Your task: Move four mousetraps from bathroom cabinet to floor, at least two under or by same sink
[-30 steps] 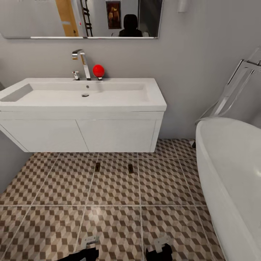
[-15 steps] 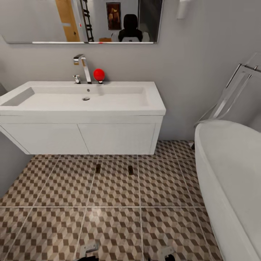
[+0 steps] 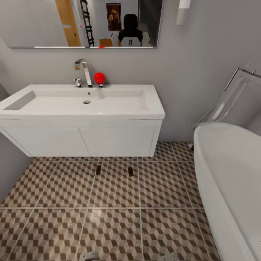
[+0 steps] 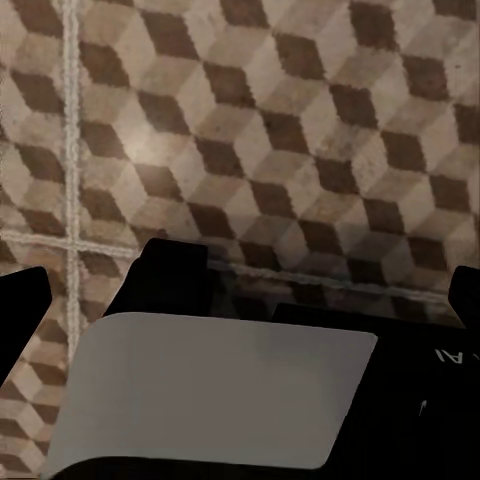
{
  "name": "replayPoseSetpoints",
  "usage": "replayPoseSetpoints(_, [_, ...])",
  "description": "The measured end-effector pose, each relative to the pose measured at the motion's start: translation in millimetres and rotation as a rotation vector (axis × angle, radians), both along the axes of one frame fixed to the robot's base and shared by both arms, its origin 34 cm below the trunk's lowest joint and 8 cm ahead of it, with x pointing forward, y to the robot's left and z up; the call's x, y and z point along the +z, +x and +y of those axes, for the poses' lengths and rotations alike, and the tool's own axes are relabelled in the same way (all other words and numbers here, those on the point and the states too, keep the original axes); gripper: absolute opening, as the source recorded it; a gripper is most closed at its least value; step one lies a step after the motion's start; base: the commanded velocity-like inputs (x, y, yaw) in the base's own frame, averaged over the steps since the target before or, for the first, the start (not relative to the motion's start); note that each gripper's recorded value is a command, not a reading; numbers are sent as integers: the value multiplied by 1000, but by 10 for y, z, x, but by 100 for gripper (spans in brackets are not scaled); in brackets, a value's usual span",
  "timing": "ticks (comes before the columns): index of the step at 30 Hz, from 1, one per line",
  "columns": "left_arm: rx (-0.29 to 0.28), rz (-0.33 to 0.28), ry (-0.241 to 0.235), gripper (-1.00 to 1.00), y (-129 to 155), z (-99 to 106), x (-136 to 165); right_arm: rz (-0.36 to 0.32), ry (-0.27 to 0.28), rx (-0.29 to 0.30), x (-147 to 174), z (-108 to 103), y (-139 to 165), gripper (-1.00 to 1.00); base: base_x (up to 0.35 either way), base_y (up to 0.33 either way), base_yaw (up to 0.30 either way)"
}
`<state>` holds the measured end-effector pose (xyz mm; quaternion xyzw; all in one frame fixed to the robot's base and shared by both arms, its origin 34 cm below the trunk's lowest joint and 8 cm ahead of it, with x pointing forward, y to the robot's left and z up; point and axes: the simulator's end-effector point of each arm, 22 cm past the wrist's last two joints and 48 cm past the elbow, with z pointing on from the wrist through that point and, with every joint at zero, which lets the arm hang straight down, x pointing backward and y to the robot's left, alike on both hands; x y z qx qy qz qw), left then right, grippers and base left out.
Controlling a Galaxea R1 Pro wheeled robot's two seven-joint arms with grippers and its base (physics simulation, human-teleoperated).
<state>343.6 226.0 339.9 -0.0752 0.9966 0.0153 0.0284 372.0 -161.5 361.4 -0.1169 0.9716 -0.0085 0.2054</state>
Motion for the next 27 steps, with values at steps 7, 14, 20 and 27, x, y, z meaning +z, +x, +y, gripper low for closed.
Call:
replayPoseSetpoints(7, [1,1,-2,100,7,-12,132,1,4,3,133,22,8,100,0,0,0])
replayPoseSetpoints(14, [1,2,-3,100,15,-18,261,1,4,3,263,22,21,100,0,0,0])
replayPoseSetpoints(20, [1,2,-3,100,23,-20,370,1,4,3,371,23,29,100,0,0,0])
replayPoseSetpoints(27, [1,3,-3,100,30,-21,494,1,4,3,496,23,37,100,0,0,0])
